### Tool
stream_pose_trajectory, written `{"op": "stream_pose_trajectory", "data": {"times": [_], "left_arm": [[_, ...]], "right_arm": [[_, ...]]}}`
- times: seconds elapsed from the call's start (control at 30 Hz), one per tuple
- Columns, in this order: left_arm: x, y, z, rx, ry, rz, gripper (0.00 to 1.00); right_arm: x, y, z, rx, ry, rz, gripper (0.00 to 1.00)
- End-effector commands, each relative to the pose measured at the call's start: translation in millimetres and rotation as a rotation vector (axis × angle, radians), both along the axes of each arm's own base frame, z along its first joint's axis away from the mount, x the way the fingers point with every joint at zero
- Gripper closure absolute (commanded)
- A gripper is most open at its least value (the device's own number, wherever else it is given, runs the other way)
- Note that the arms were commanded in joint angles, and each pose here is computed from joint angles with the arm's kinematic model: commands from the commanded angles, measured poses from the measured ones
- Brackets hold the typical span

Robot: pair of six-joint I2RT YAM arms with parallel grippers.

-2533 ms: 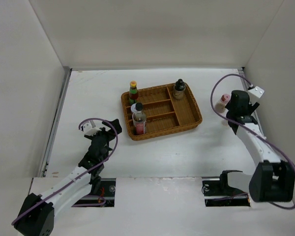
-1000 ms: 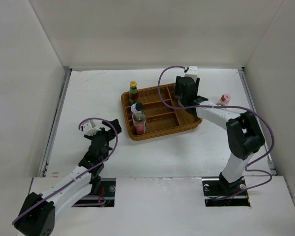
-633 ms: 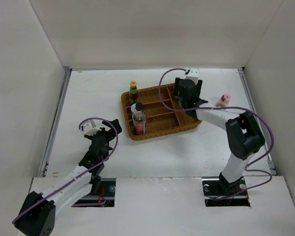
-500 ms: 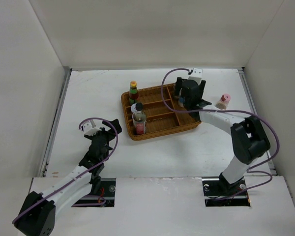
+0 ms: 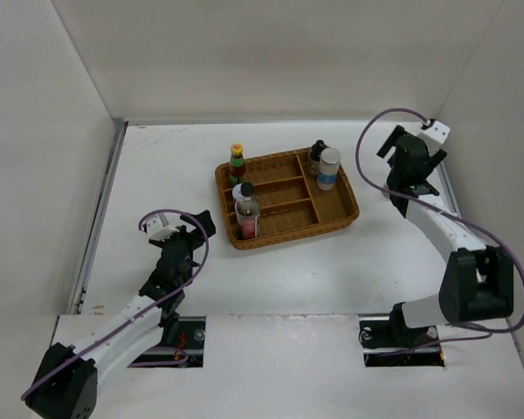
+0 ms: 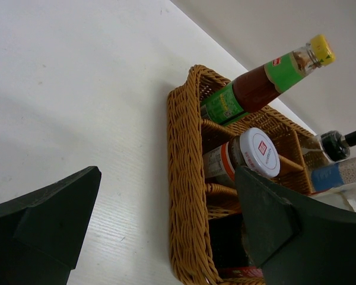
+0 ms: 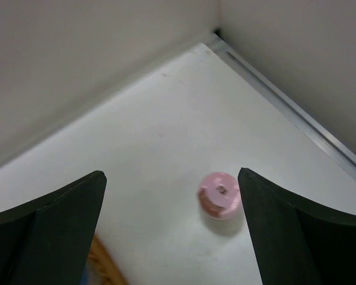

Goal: Organize the condiment bottles

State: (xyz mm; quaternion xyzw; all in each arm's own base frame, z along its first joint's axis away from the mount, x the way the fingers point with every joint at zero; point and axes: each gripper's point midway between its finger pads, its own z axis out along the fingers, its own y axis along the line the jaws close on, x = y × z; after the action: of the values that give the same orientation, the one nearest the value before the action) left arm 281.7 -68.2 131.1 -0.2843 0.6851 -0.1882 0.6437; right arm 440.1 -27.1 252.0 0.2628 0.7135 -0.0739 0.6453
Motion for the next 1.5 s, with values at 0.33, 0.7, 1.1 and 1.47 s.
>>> {"op": "stream_pose_trajectory", "data": {"times": [0.33, 0.7, 1.1, 1.47], "left_arm": [[1.0, -1.1, 4.1, -0.025, -0.027, -0.002, 0.0], [1.3, -0.8, 3.2, -0.023, -0.024, -0.001, 0.0], [1.1, 0.3, 6.1, -0.029, -0.034, 0.002, 0.0], [2.2, 2.0, 8.1, -0.026, -0.026, 0.002, 0.0]], "right_arm": [[25.6, -50.2, -106.7, 0.033, 0.299, -0.064, 0.05], [40.1, -54.1, -111.5, 0.028, 0.282, -0.071, 0.52], [-33.9, 72.1, -18.0, 0.013, 0.025, 0.187, 0.54], [-45.2, 152.1, -71.7, -0.007, 0.152, 0.395, 0.53]]}}
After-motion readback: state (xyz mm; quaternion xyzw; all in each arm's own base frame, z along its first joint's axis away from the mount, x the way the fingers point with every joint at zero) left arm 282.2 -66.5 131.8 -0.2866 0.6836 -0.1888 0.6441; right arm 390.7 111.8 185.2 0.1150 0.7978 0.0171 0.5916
